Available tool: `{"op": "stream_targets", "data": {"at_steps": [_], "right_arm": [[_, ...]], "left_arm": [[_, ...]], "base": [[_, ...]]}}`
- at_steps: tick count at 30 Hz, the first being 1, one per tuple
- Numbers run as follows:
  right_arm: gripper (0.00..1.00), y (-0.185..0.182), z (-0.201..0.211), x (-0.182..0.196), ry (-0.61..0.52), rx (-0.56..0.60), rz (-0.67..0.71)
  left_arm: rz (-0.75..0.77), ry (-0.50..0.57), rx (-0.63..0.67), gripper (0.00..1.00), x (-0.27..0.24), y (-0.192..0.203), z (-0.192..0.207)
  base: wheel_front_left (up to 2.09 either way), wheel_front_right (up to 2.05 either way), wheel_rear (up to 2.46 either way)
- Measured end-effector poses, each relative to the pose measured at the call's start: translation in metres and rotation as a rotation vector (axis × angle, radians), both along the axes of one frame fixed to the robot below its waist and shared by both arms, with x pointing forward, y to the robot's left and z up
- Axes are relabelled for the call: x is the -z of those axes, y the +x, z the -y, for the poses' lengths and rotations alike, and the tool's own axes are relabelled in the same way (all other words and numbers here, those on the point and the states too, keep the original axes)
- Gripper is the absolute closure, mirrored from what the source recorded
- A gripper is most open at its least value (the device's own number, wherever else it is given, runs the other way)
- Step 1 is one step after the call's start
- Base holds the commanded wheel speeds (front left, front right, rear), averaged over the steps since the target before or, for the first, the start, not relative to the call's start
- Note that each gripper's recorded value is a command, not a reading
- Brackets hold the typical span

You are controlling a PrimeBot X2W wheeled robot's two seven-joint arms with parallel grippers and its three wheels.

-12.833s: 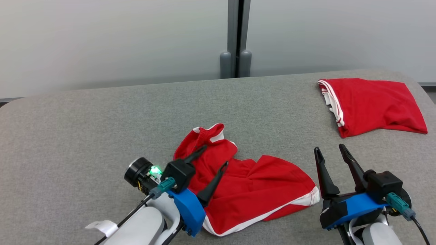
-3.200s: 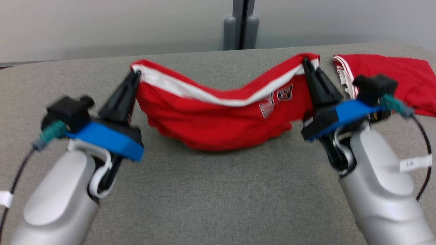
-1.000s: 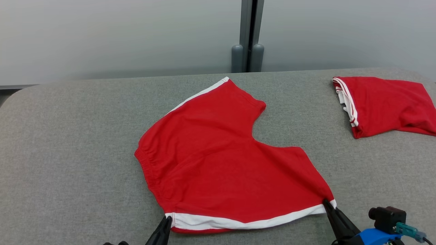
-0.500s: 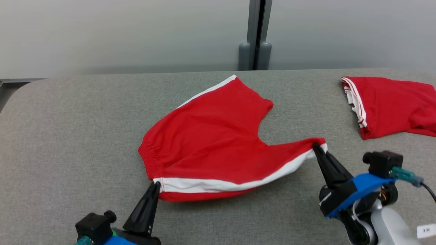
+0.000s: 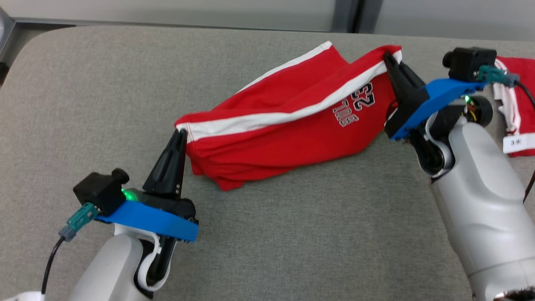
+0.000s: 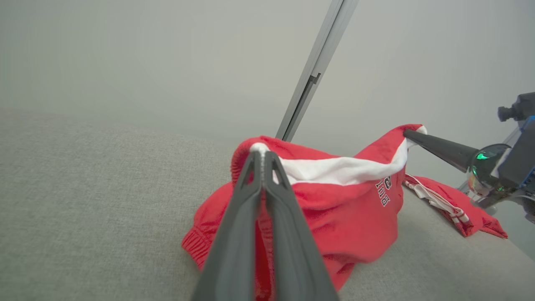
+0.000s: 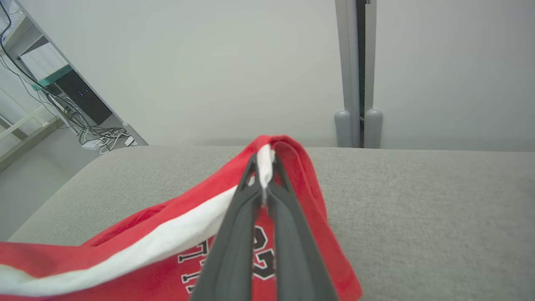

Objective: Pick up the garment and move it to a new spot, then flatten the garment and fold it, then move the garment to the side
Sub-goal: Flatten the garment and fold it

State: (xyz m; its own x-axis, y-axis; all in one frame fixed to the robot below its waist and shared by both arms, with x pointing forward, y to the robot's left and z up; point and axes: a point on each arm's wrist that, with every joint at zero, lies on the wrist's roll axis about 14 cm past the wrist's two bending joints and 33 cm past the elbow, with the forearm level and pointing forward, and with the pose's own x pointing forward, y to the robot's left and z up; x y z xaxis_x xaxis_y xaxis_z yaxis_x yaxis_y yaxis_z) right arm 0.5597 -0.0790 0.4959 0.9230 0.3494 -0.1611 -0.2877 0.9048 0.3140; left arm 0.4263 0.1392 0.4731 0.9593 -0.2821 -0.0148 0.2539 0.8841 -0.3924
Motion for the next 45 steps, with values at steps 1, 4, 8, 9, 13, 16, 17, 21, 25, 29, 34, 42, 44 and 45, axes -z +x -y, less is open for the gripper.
{"op": "stream_targets", "data": {"at_steps": [1,4,8,9,13,16,17,21,25,29,34,42,44,45], "right_arm": [[1.0,0.009,-0.005,0.003,-0.009,-0.009,-0.009],[1.0,0.034,-0.019,0.013,-0.027,-0.024,-0.029],[1.0,0.061,-0.037,0.03,-0.039,-0.04,-0.066],[1.0,0.066,-0.041,0.035,-0.042,-0.043,-0.077],[1.0,0.077,-0.054,0.061,-0.08,-0.068,-0.126],[1.0,0.081,-0.061,0.077,-0.093,-0.077,-0.153],[1.0,0.082,-0.063,0.08,-0.097,-0.082,-0.156],[0.0,0.083,-0.07,0.086,-0.105,-0.093,-0.155],[0.0,0.079,-0.071,0.081,-0.139,-0.108,-0.133],[0.0,0.074,-0.064,0.072,-0.182,-0.113,-0.097],[0.0,0.065,-0.039,0.07,-0.262,-0.102,-0.08],[0.0,0.057,-0.004,0.082,-0.367,-0.084,-0.126],[0.0,0.054,-0.002,0.089,-0.383,-0.09,-0.147],[0.0,0.052,-0.001,0.093,-0.39,-0.095,-0.161]], "left_arm": [[0.002,-0.002,-0.007,1.0,0.0,0.006,-0.002],[-0.001,-0.004,-0.03,1.0,0.002,0.021,-0.009],[-0.026,-0.001,-0.063,1.0,0.012,0.034,-0.02],[-0.035,0.001,-0.069,1.0,0.015,0.036,-0.022],[-0.075,0.006,-0.08,1.0,0.03,0.041,-0.025],[-0.098,0.011,-0.088,1.0,0.038,0.043,-0.028],[-0.108,0.014,-0.089,1.0,0.041,0.043,-0.029],[-0.147,0.022,-0.103,0.73,0.054,0.043,-0.034],[-0.14,0.032,-0.107,0.0,0.051,0.042,-0.034],[-0.12,0.048,-0.112,0.0,0.044,0.034,-0.035],[-0.094,0.069,-0.141,0.0,0.036,0.016,-0.043],[-0.006,0.126,-0.308,0.0,0.009,-0.001,-0.093],[0.016,0.146,-0.362,0.0,0.002,-0.005,-0.109],[0.022,0.16,-0.386,0.0,-0.001,-0.007,-0.116]], "base": [[0.0,0.0,0.0],[0.0,0.0,0.0],[0.0,0.0,0.0],[0.0,0.0,0.0],[0.0,0.0,0.0],[0.0,0.0,0.0],[0.0,0.0,0.0],[0.0,0.0,0.0],[0.0,0.0,0.0],[0.0,0.0,0.0],[0.0,0.0,0.0],[0.0,0.0,0.0],[0.0,0.0,0.0],[0.0,0.0,0.0]]}}
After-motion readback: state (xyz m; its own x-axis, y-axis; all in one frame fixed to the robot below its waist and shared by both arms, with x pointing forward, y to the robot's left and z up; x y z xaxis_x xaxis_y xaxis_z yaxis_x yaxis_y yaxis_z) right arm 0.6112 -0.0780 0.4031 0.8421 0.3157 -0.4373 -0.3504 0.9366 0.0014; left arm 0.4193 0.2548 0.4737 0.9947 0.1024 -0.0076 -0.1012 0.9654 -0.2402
